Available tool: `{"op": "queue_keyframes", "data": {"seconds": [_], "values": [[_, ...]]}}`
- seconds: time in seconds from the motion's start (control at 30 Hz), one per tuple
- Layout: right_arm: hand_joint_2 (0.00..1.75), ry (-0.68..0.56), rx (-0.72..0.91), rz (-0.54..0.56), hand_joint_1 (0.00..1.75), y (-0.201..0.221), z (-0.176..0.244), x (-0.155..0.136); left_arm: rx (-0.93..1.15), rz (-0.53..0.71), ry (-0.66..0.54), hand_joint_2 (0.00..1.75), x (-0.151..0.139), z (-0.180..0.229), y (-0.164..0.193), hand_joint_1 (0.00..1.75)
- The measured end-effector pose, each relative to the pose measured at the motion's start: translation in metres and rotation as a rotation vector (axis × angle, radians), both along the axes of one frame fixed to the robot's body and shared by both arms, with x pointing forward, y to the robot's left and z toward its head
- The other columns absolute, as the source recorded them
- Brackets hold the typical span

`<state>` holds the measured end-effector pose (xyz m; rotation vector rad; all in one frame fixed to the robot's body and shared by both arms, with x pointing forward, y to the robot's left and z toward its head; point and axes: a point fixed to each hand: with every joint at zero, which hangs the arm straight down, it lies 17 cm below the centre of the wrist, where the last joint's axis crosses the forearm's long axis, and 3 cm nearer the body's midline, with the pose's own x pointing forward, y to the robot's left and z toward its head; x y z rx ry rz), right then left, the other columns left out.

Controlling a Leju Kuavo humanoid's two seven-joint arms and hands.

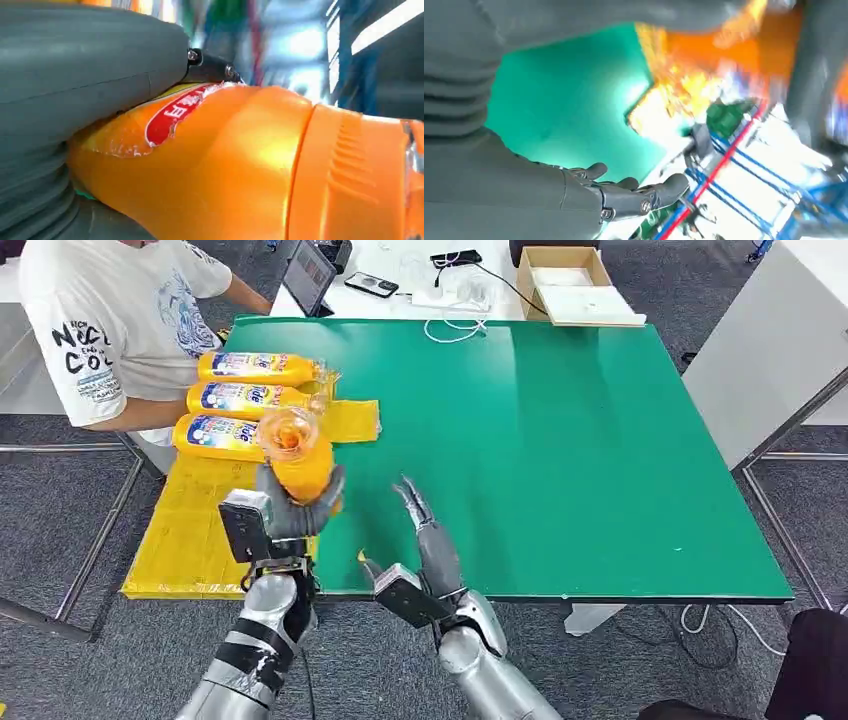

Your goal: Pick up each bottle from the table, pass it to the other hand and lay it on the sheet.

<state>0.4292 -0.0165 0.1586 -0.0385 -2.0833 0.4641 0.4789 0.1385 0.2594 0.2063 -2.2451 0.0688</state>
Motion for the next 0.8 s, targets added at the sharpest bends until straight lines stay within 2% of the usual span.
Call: {"op": "queue_keyframes", "data": {"seconds": [0.1, 0.17, 0.27, 0.47, 0.67, 0.73, 0.8], "values": [[0.0, -0.059, 0.058, -0.036, 0.0, -0.013, 0.023, 0.0, 0.202, 0.204, -0.086, 1.75, -0.001, 0.014, 0.024, 1.75], [0.0, -0.107, 0.097, -0.073, 0.0, -0.024, 0.041, -0.001, 0.346, 0.276, -0.115, 1.75, 0.006, 0.014, 0.033, 1.75], [0.0, -0.166, 0.135, -0.121, 0.0, -0.036, 0.062, -0.005, 0.5, 0.344, -0.09, 1.75, 0.02, -0.002, 0.051, 1.75], [0.0, -0.203, 0.165, -0.135, 0.0, -0.043, 0.078, -0.01, 0.503, 0.398, -0.015, 1.75, 0.03, -0.021, 0.08, 1.75], [0.0, -0.215, 0.174, -0.142, 0.0, -0.046, 0.083, -0.011, 0.502, 0.407, 0.009, 1.75, 0.033, -0.028, 0.086, 1.75], [0.0, -0.219, 0.183, -0.16, 0.0, -0.05, 0.085, -0.01, 0.56, 0.41, 0.006, 1.75, 0.035, -0.03, 0.084, 1.75], [0.0, -0.225, 0.203, -0.193, 0.0, -0.058, 0.088, -0.011, 0.708, 0.417, 0.008, 1.75, 0.04, -0.037, 0.077, 1.75]]}}
